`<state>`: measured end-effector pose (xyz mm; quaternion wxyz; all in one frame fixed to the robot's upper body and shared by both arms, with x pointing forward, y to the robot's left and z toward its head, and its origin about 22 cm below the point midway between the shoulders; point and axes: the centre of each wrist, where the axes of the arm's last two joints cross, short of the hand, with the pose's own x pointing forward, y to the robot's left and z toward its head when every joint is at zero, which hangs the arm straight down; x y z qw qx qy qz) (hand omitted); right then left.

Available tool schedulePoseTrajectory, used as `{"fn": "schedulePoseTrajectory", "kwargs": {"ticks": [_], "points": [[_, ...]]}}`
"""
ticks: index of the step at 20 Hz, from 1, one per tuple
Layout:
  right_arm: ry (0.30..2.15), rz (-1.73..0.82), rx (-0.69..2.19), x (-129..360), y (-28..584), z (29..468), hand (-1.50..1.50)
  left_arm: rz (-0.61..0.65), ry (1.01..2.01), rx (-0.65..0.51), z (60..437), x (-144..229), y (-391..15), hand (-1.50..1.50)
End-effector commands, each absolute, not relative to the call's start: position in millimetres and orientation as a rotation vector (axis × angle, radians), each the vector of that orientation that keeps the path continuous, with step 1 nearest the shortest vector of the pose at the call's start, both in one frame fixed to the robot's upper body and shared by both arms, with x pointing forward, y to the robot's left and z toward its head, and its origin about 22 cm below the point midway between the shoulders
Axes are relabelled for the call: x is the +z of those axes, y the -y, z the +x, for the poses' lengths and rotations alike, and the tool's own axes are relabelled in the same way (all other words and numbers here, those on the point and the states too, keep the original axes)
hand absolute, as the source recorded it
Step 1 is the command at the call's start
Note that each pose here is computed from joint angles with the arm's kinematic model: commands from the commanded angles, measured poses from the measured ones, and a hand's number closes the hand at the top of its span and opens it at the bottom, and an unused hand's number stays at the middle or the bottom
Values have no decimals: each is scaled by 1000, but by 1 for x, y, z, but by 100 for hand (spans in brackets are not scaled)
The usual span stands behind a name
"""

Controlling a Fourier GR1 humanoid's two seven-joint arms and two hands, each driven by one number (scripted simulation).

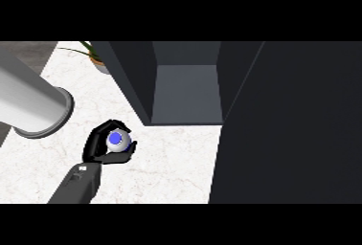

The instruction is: Pick up the bottled water, place it into the cabinet and close the cabinet

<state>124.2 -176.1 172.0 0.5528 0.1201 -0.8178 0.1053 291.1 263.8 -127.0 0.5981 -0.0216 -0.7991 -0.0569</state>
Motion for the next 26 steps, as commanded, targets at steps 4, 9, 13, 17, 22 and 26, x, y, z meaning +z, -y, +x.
{"fn": "schedulePoseTrajectory", "kwargs": {"ticks": [4, 9, 13, 17, 22, 26], "points": [[1966, 253, 251, 181, 178, 111, -150, -96, 1896, 3, 291, -122, -194, 150], [1966, 266, 233, 184, 183, 103, -150, -214, 1892, 58, 317, -72, -161, 150], [1964, 247, 237, 185, 180, 102, -150, -204, 1884, 80, 312, -52, -136, 150], [1972, 263, 228, 180, 180, 100, -150, -194, 1890, 78, 321, -19, -119, 150], [1977, 239, 213, 181, 182, 101, -150, -149, 1866, 61, 329, 13, -89, 150], [1982, 260, 256, 185, 190, 102, -150, -82, 1848, 49, 339, 10, -83, 150]]}}
